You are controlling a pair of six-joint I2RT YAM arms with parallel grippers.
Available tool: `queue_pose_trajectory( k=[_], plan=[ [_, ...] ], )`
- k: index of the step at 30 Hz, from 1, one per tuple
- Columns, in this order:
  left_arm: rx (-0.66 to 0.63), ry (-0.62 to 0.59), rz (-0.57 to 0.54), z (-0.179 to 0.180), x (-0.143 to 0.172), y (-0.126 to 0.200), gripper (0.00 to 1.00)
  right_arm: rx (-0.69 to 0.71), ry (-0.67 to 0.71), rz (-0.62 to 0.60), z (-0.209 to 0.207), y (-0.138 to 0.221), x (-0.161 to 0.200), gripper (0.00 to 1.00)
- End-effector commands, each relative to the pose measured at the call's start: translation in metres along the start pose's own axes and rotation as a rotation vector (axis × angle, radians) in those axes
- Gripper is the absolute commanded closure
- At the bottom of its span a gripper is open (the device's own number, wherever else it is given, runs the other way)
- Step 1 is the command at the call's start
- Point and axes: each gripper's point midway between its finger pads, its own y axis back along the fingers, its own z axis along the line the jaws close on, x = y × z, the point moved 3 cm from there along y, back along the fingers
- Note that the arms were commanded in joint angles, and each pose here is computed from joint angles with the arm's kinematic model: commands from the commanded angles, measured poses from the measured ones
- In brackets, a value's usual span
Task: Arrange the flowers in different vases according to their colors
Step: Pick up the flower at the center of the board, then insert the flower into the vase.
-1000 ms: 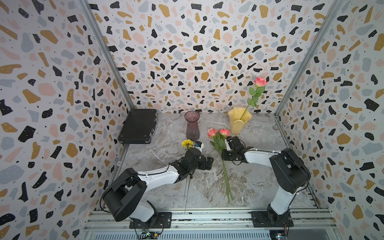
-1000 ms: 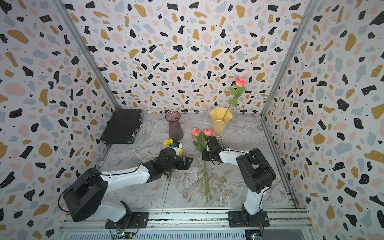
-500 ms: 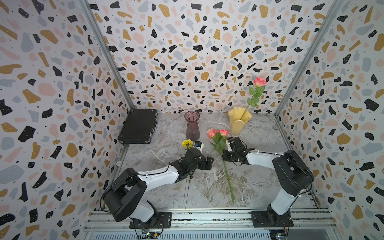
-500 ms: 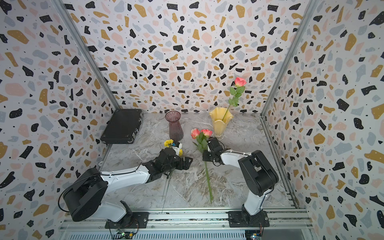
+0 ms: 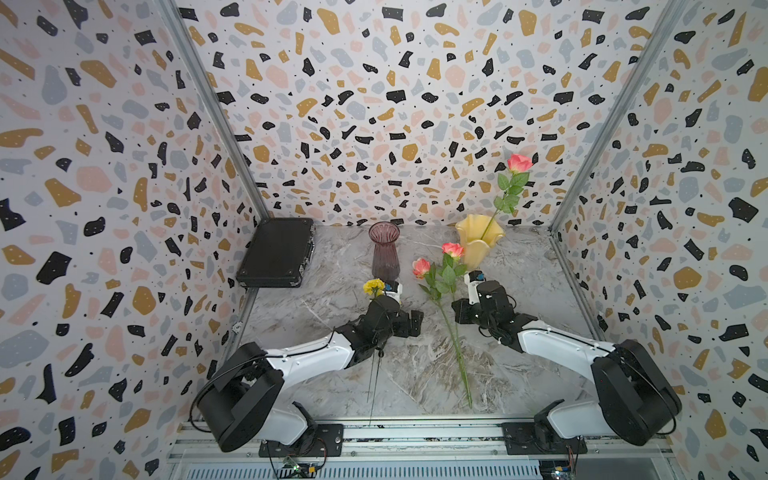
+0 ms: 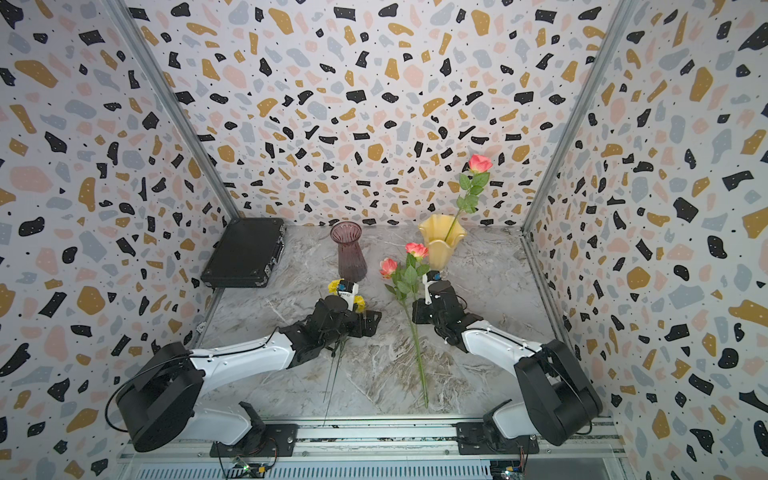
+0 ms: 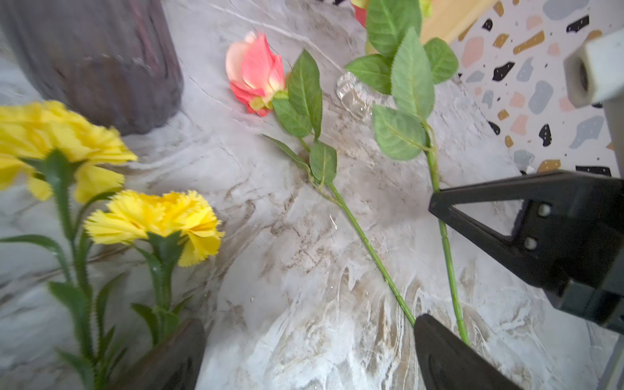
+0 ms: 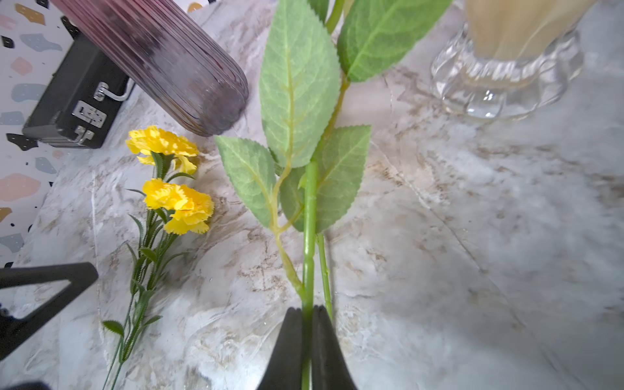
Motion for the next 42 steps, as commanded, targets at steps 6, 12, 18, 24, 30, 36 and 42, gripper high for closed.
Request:
queue_pose_trajectory(
  k=[6,12,18,24,30,36,42],
  plan=[
    [-0.424,0.157,-0.196,0.063,-0.023,0.047,0.01,-0.051,0.103,-0.162,0.017,0.034,-0.033,1.0],
    [-0.461,0.197,-0.258,0.073,-0.024,0.058,0.01,-0.09,0.141,-0.18,0.034,0.05,-0.053,1.0],
    [-0.214,0.109,-0.239,0.041,-0.023,0.044,0.0,-0.148,0.146,-0.244,0.061,0.066,-0.095,1.0],
    [0.209,-0.037,-0.126,-0.03,-0.015,0.029,0.01,-0.125,0.227,-0.392,0.093,0.096,-0.174,1.0],
    [0.371,-0.151,-0.05,-0.078,0.01,0.013,0.01,0.074,0.308,-0.609,0.101,0.129,-0.259,1.0],
    [0.341,-0.184,-0.013,-0.082,0.017,0.003,0.01,0.287,0.401,-0.814,0.097,0.146,-0.328,1.0],
    [0.318,-0.188,-0.013,-0.081,0.014,0.0,0.01,0.399,0.423,-0.977,0.086,0.159,-0.379,1.0]
  ],
)
